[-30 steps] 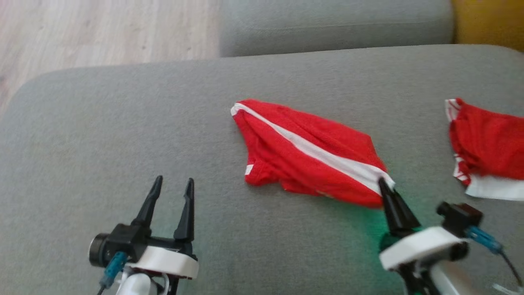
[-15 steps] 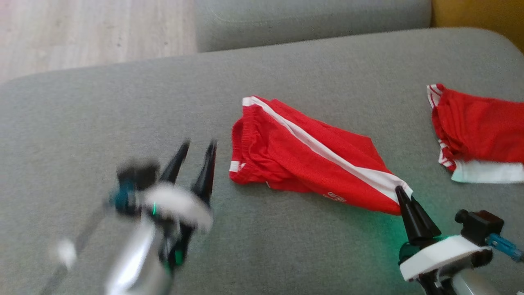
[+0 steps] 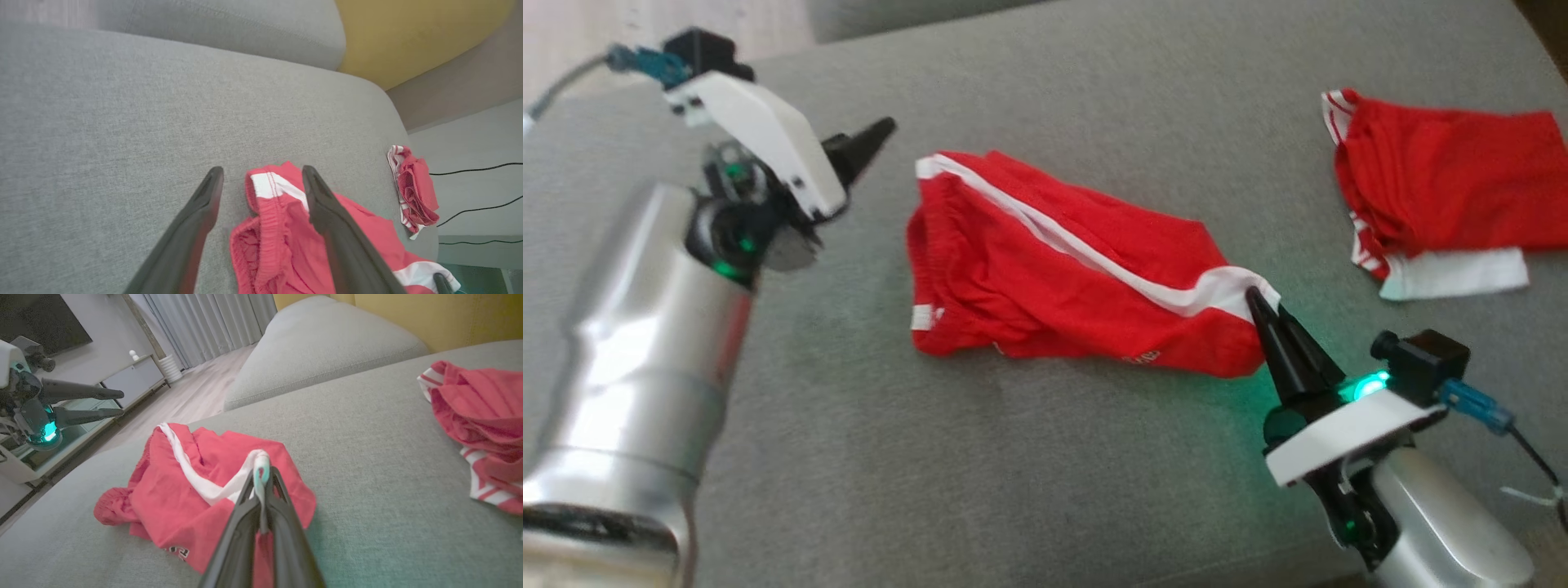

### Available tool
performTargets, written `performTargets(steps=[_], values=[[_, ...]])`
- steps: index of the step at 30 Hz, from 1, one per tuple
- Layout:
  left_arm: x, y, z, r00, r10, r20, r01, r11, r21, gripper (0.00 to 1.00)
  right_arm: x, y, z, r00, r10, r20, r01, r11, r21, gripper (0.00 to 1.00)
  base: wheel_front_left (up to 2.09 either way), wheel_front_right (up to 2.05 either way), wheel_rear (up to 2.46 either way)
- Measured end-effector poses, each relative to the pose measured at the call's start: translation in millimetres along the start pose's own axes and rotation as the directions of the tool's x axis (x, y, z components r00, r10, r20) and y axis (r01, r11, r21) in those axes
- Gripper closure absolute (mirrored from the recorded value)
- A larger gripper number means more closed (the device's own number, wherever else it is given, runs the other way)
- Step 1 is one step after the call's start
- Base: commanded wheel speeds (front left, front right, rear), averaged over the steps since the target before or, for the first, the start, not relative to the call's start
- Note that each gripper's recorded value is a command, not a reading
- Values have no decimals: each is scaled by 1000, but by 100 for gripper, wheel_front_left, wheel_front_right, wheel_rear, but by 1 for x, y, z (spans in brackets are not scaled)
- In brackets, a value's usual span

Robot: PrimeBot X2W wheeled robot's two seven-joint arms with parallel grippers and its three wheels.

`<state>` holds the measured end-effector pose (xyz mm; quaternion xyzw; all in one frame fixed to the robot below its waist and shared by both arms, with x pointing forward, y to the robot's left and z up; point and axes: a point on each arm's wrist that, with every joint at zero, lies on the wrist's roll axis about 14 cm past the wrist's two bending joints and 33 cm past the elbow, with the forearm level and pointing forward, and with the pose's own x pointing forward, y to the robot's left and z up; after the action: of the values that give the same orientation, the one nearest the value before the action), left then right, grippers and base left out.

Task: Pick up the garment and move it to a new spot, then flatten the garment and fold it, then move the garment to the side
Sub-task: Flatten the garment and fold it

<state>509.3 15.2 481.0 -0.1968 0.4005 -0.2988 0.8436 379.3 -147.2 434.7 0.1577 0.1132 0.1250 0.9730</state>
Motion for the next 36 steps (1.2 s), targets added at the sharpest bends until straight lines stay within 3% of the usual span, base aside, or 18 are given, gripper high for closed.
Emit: performTargets(steps=[2, 5, 8, 36], values=[[9, 7, 0, 998, 13, -58, -15, 999, -30, 0, 1, -3, -3, 1000, -6, -9, 6, 1000, -6, 100, 0, 0, 0], [27, 10, -10, 987, -33, -159, 7, 987, -161, 0, 3, -9, -9, 999, -18, -31, 18, 1000, -15, 100, 0, 0, 0], [38, 13, -19, 977, -43, -208, 0, 979, -202, 0, 2, -16, -14, 998, -36, -45, 36, 999, -16, 100, 0, 0, 0], [47, -2, -31, 949, -141, -283, 64, 962, -266, 0, 2, -26, -18, 996, -69, -55, 68, 998, -8, 100, 0, 0, 0]])
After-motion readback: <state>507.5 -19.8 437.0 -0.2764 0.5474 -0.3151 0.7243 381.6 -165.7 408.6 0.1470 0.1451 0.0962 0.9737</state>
